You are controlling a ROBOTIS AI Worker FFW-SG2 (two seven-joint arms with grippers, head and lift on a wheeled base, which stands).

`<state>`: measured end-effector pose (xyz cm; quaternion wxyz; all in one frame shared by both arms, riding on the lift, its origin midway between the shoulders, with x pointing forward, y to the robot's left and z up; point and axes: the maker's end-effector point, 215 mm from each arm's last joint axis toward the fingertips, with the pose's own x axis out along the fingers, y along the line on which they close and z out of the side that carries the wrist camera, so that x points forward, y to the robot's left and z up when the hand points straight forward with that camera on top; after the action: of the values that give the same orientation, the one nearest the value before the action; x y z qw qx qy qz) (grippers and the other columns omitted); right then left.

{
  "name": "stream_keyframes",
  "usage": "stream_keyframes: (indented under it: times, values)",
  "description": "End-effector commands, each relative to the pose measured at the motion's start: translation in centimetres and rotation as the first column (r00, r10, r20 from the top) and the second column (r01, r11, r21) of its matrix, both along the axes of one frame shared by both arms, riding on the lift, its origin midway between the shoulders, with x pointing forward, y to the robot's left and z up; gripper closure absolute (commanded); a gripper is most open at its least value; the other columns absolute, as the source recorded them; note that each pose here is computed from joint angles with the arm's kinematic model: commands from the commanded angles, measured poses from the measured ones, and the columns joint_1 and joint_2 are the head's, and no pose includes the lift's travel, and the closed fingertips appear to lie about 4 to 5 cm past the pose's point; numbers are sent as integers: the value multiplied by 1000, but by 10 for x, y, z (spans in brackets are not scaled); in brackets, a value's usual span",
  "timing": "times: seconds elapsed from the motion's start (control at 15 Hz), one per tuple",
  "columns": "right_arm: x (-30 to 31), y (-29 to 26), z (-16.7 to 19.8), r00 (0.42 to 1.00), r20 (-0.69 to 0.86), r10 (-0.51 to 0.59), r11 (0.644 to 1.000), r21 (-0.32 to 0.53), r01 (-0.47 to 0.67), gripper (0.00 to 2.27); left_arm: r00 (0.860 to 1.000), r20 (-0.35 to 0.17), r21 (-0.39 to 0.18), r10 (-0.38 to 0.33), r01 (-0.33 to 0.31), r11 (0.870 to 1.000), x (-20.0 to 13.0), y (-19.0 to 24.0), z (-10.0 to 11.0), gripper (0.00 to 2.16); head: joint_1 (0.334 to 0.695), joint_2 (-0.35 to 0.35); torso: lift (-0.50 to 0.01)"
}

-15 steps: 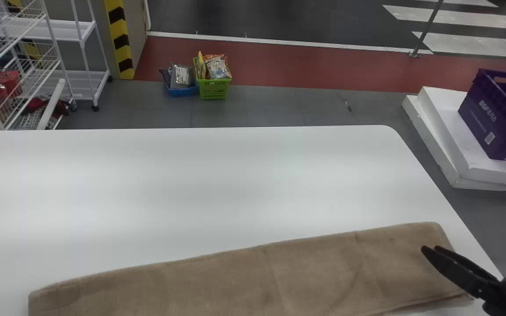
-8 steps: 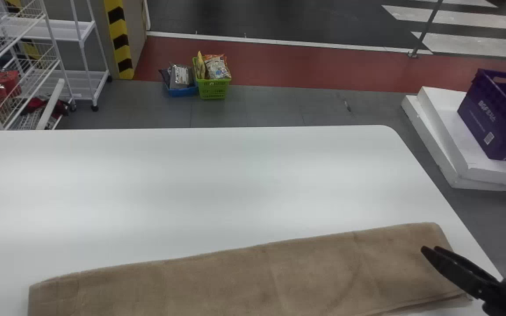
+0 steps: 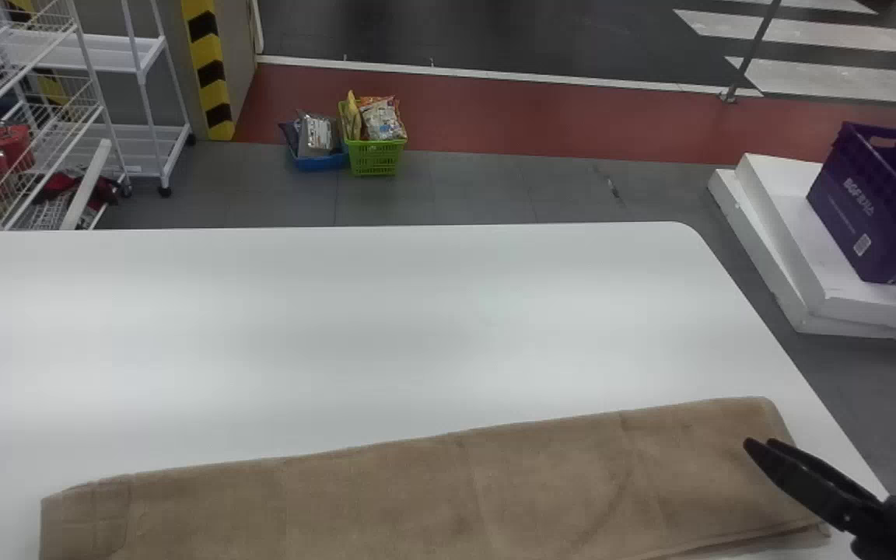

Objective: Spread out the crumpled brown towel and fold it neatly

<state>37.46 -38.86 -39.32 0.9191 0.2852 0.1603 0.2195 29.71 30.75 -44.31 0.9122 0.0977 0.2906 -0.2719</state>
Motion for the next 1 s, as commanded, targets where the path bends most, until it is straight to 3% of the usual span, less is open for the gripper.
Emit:
stream_keyframes:
  times: [0.0, 0.2, 0.47, 0.8, 0.93]
  values:
    - [0, 1, 0, 1000, 0, 1, 1000, 0, -1, 76, 998, 54, 20, -22, 21, 1000, 7, 0, 23, 1727, 695, -142, -128]
    - [1, 5, -1, 1000, 0, 8, 1000, 3, -8, 76, 995, 76, 16, -67, 66, 998, 5, -15, 51, 1727, 695, -137, -128]
    - [0, 4, -2, 1000, -4, 9, 1000, 0, -9, 76, 992, 99, 34, -83, 80, 996, 9, -19, 63, 1727, 695, -166, -128]
    - [3, 13, -3, 1000, -2, 28, 1000, -7, -28, 76, 989, 142, 84, -28, 16, 996, 21, 30, 87, 1727, 695, -125, -128]
    - [3, 13, -3, 1000, -1, 28, 1000, -9, -28, 76, 985, 174, 111, 0, -20, 994, 24, 56, 107, 1727, 695, -91, -128]
